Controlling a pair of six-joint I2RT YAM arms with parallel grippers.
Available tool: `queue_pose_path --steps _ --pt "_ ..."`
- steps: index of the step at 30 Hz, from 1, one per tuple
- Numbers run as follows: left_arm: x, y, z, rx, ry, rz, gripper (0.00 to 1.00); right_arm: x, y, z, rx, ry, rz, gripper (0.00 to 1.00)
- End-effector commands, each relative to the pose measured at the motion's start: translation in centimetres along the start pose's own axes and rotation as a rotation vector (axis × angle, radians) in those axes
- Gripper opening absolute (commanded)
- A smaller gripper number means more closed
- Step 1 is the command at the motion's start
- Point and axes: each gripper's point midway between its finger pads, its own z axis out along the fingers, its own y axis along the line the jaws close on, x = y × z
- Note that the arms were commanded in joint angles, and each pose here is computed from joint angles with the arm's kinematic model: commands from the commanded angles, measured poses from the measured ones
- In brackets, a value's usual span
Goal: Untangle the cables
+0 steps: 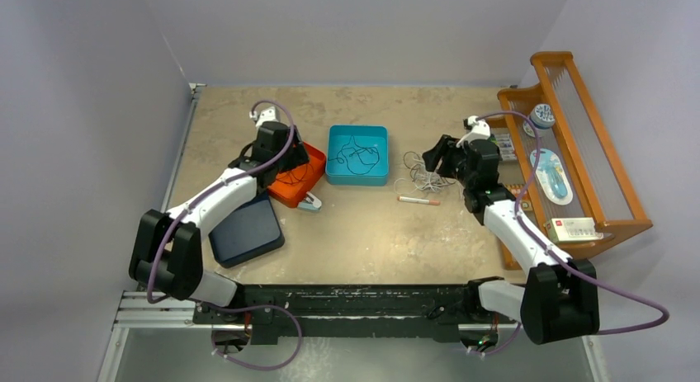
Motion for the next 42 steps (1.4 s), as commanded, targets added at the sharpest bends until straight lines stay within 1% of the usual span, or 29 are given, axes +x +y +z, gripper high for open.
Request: queue_pose_path --steps 1,5,10,16,21,23,26,28,32,36,40,42 --pt "-1.4 -4.6 -2.1 0.128 -0.078 0.051 0.68 -2.1 -1.3 0.1 0.12 -0.007 0.005 0.64" --pt "0.1 -6.6 -2.0 0.154 -0.048 0.1 0.68 -1.1 -2.4 0.5 0.193 0.069 0.032 0.66" --pt "1.4 -8.3 -1.7 0.21 -0.014 0.103 0.66 -1.2 -1.0 0.4 0.172 0.076 0.143 0.67" --pt "1.1 -8.3 -2.0 0.208 -0.026 0.099 0.66 0.3 1.7 0.7 0.248 0.085 0.296 0.69" --pt "0.9 -8.1 -2.2 0.203 -0.033 0.099 0.66 2.0 0.8 1.2 0.346 0.07 0.429 0.71" --pt "1.1 -8.1 -2.2 0.204 -0.028 0.098 0.66 2.6 0.3 1.6 0.376 0.073 0.456 0.72" --pt "1.4 -8.1 -2.1 0.209 -0.024 0.092 0.65 3.4 0.4 2.9 0.379 0.089 0.487 0.72" --pt "1.4 -8.2 -2.0 0.213 -0.021 0.089 0.65 4.6 1.1 3.8 0.346 0.144 0.509 0.72" --pt "1.4 -8.2 -2.0 0.214 -0.021 0.087 0.65 6.0 0.7 5.1 0.362 0.181 0.499 0.7" --pt "1.4 -8.2 -1.9 0.21 -0.023 0.087 0.65 7.1 -1.5 5.6 0.444 0.18 0.431 0.67" --pt "1.0 -8.7 -1.8 0.219 -0.034 0.084 0.65 7.4 -4.3 5.8 0.513 0.173 0.343 0.57" --pt "0.5 -9.0 -1.8 0.222 -0.046 0.085 0.65 7.6 -5.8 5.9 0.532 0.186 0.288 0.5"
